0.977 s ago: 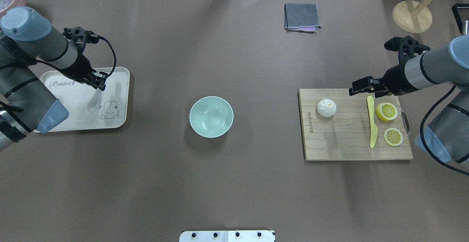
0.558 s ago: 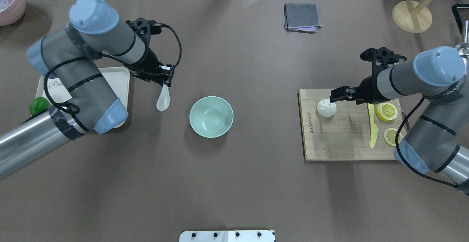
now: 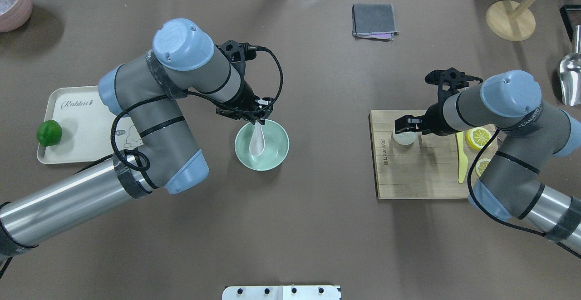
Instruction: Put spoon and bun in bowl
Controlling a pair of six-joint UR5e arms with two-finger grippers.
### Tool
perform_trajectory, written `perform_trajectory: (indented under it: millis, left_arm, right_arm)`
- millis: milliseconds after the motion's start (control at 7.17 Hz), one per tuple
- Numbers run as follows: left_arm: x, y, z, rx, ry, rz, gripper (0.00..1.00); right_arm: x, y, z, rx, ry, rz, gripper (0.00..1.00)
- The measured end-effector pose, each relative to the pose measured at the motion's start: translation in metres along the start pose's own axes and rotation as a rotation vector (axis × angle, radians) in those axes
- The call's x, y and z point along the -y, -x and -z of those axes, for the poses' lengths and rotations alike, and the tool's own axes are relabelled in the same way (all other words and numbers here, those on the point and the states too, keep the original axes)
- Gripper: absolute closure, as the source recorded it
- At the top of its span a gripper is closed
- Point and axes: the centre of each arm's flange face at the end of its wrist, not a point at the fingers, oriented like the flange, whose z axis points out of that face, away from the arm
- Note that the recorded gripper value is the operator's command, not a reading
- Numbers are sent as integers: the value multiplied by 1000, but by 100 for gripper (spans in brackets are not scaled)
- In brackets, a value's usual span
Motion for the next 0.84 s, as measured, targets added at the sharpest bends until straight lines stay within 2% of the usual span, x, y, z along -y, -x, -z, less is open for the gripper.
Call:
perform_trajectory:
  millis: [419, 558, 837]
  left_arm:
    - [7, 8, -2, 21, -24, 5, 1]
    - [14, 15, 5, 25, -35, 13, 1]
    - [25, 59, 31, 30, -42, 13, 1]
  right_arm:
    - [9, 27, 3, 23, -4, 10, 100]
    - [19, 59, 7, 28, -3, 0, 100]
    - [22, 176, 17, 49, -9, -84, 100]
